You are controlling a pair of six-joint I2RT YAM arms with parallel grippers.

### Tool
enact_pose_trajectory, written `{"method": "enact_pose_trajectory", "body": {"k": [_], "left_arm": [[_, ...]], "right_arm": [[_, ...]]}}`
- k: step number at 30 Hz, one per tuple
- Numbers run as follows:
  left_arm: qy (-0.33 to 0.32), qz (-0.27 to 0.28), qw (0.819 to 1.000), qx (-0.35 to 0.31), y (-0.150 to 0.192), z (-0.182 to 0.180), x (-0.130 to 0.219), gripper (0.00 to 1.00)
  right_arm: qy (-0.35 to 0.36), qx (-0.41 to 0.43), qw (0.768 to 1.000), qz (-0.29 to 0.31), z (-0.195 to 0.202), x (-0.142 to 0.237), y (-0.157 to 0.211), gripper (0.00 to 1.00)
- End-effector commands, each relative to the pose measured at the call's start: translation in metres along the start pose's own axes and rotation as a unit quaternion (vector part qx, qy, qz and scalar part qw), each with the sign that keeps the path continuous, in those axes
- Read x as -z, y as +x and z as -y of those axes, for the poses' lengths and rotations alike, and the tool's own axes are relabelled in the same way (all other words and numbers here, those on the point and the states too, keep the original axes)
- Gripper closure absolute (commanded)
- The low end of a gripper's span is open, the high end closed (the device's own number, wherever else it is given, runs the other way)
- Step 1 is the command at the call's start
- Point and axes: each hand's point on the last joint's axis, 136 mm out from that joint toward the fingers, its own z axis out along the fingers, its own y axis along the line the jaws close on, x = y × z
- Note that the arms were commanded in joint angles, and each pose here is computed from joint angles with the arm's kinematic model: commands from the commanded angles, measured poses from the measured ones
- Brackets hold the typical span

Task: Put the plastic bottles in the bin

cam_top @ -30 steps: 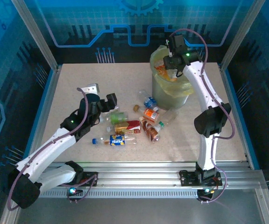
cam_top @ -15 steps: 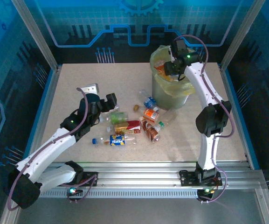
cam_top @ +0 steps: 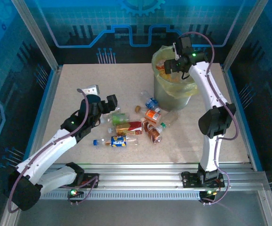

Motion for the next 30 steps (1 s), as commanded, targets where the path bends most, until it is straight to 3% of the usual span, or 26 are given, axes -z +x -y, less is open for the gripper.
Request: {"method": "enact_pose_trajectory", "body": {"k": [1,12,18,24,30], "left_arm": [[-0.015,0.006,1.000,0.009,0.001,-0.009,0.002,0.01],[-0.022,0.004,1.000,0.020,0.003,-0.013,0.000,0.01],[-0.055,-0.008,0.997,0.045,0.010,-0.030,0.001,0.01],[-0.078,-0.031,0.992,0.097,0.020,-0.052,-0.003,0.01],[-0.085,-0.051,0.985,0.142,0.030,-0.069,-0.008,0.01]], "right_arm": [[-0.021,-0.017,0.999,0.041,0.006,0.052,-0.017,0.00],[-0.066,-0.004,0.992,0.107,-0.023,0.131,-0.024,0.00],[-0.083,0.042,0.986,0.135,-0.059,0.162,-0.004,0.00],[-0.084,0.063,0.988,0.111,-0.086,0.164,0.052,0.00],[-0.084,0.073,0.993,0.038,-0.101,0.153,0.127,0.00]]}}
